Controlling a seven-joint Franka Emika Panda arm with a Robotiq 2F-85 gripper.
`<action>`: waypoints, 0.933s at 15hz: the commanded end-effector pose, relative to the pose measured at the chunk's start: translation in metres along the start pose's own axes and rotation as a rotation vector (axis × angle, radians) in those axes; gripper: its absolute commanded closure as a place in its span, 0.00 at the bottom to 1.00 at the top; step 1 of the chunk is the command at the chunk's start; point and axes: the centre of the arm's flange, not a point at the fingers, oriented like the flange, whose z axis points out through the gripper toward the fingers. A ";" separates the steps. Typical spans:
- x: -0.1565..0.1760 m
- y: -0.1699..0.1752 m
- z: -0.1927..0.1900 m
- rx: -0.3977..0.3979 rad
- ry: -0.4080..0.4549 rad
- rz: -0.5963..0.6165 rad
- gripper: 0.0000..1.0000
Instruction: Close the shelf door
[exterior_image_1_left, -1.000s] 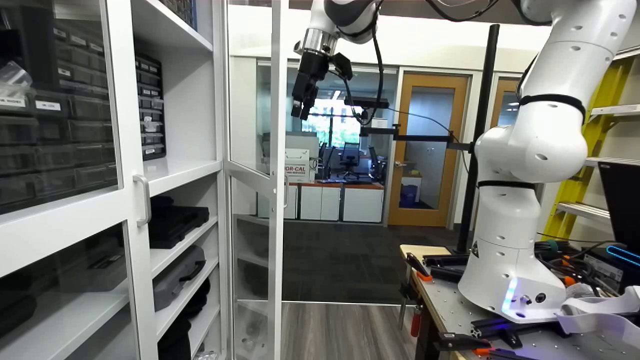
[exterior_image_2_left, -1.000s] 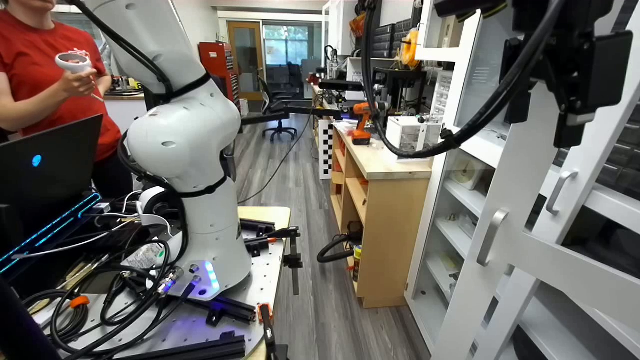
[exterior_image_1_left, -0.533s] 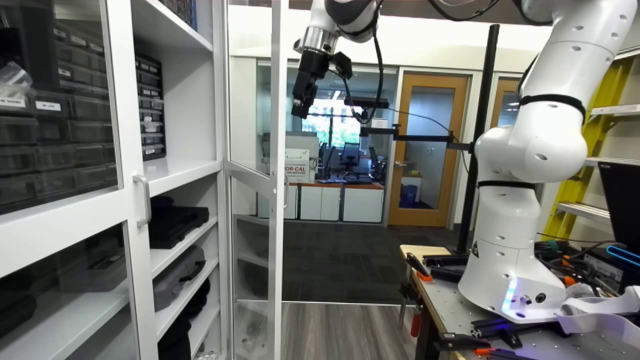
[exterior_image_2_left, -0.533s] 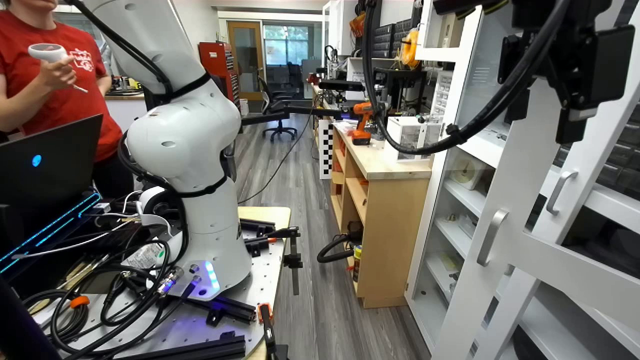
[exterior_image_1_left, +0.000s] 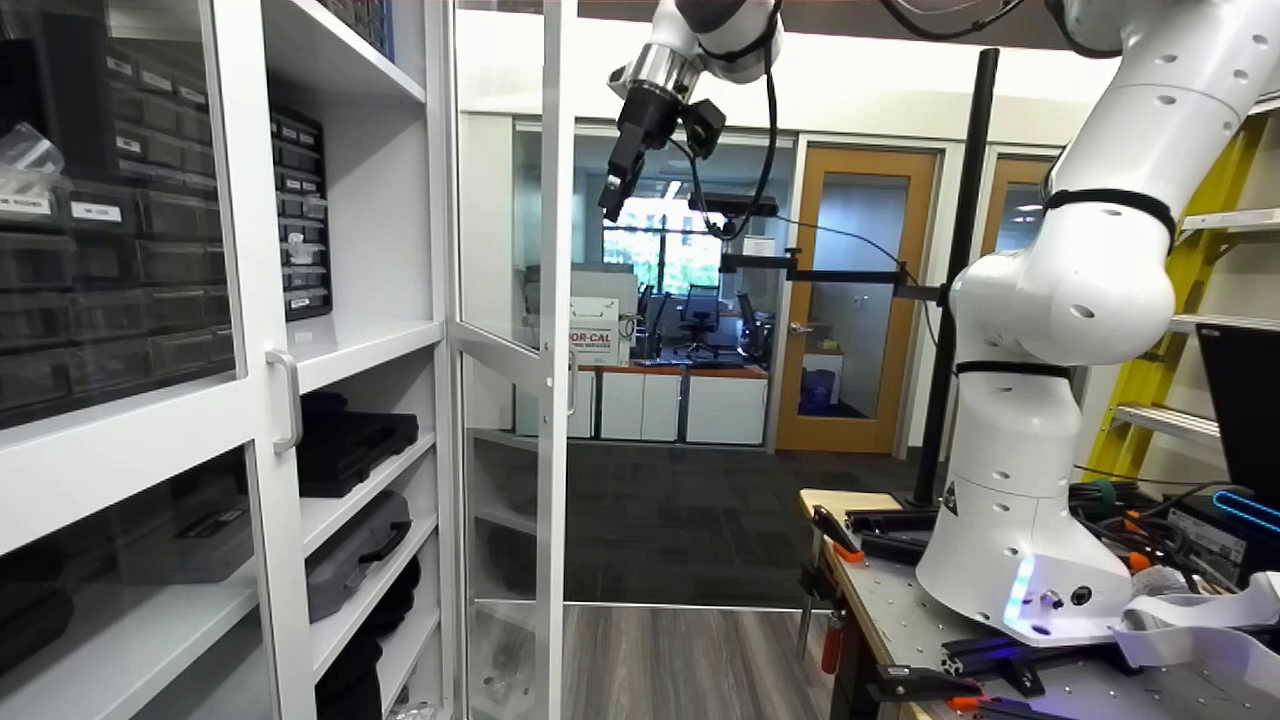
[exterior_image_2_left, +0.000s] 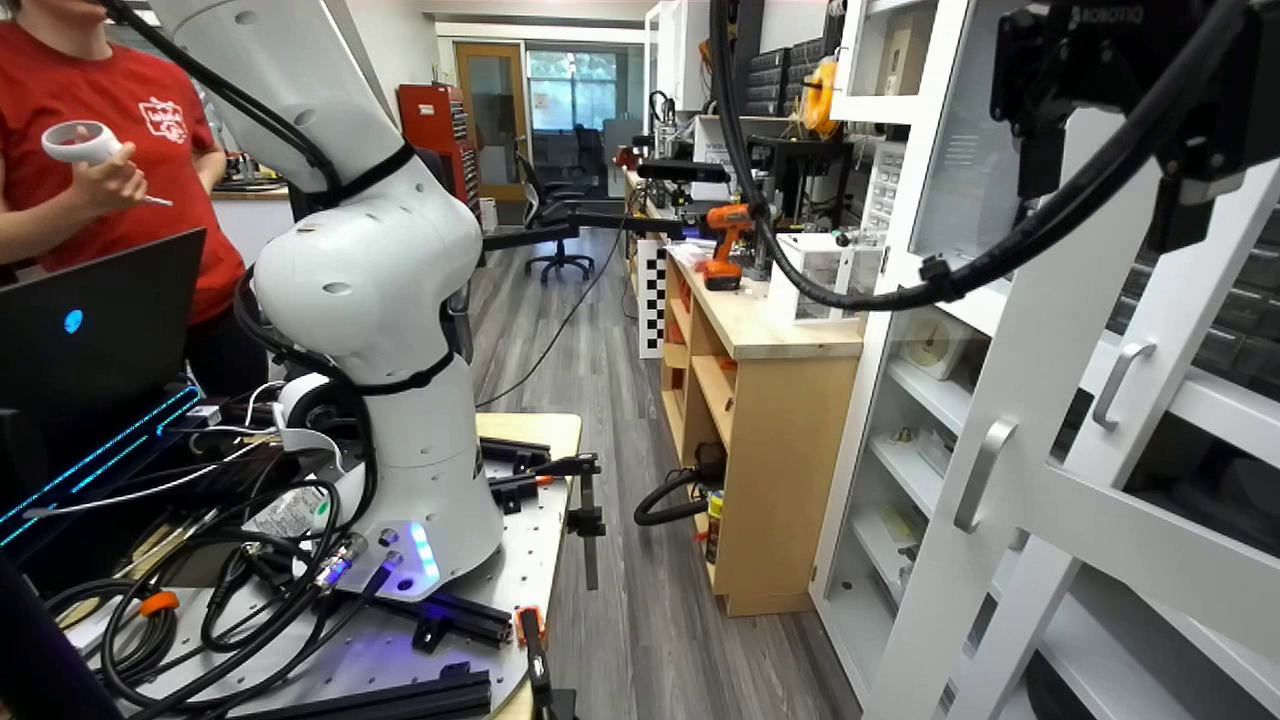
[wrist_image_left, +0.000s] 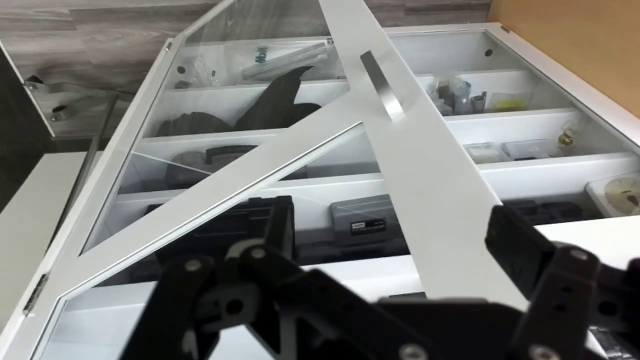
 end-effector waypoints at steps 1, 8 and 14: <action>-0.024 0.011 0.012 0.071 0.038 -0.034 0.00; -0.045 0.009 0.049 0.114 0.010 -0.190 0.00; -0.052 0.009 0.067 0.128 0.037 -0.284 0.00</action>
